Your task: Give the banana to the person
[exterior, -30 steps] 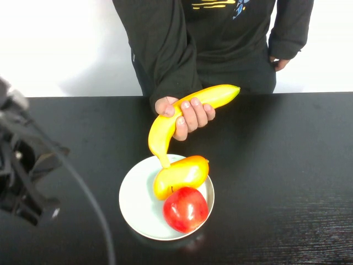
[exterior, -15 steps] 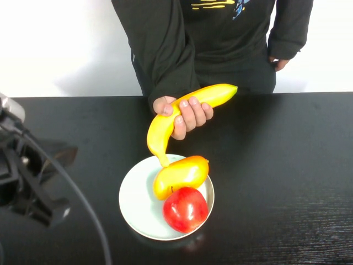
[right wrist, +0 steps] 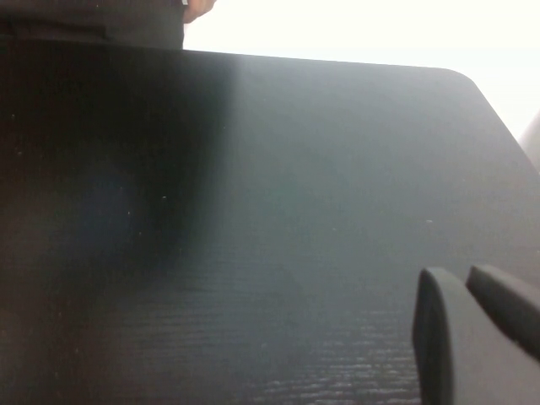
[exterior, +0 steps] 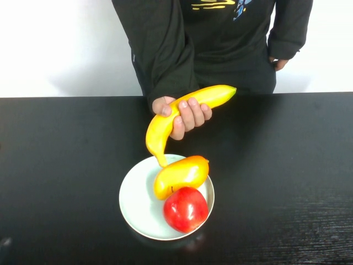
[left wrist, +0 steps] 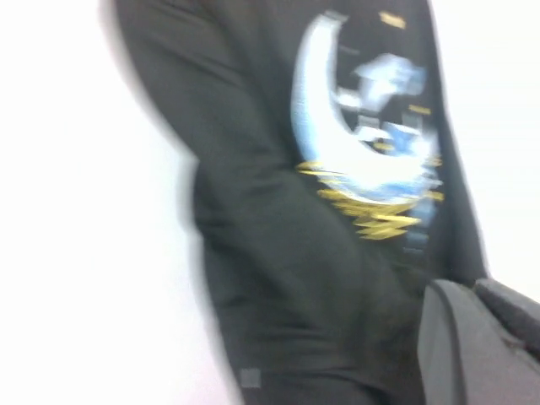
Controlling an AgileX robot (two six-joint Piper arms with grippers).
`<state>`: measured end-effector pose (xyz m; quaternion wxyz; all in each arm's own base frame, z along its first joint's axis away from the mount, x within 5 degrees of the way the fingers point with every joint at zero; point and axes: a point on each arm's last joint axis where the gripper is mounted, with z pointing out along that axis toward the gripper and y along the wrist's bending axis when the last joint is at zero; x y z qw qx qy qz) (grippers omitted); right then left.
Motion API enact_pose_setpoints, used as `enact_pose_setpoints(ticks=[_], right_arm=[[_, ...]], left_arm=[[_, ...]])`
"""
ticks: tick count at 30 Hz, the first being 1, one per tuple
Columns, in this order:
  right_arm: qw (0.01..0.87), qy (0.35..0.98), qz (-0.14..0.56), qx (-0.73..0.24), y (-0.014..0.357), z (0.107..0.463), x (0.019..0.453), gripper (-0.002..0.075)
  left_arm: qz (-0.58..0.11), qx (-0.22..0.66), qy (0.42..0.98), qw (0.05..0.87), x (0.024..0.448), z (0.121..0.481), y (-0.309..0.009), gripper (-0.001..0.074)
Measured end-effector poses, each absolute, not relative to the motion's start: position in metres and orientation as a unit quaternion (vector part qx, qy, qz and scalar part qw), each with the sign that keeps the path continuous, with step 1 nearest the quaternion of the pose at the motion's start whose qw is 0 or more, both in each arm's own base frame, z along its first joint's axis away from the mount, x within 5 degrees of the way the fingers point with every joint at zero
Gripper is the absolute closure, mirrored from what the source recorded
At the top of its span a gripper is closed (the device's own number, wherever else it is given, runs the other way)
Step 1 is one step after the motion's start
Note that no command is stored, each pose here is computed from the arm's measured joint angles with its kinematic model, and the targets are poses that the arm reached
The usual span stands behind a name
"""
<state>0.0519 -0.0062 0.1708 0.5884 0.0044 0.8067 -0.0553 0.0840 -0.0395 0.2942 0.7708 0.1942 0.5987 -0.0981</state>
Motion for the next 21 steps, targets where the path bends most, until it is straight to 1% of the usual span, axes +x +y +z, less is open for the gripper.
enact_pose_setpoints(ticks=[6,11,16,21], right_arm=[[0.588,0.807,-0.055,0.004,-0.006,0.171,0.052,0.0736],[0.588,0.807,-0.055,0.004,-0.006,0.171,0.052,0.0736],[0.588,0.807,-0.055,0.004,-0.006,0.171,0.052,0.0736],[0.588,0.807,-0.055,0.004,-0.006,0.171,0.052,0.0736]], left_arm=[[-0.025,0.119,0.587,0.800,0.062,0.255,-0.015,0.0734],[0.005,0.082,0.586,0.806,0.053,0.229,-0.007,0.0734],[0.006,0.078,0.631,0.772,0.055,0.216,-0.006,0.0734],[-0.013,0.065,0.700,0.711,0.056,0.200,-0.006,0.0734]])
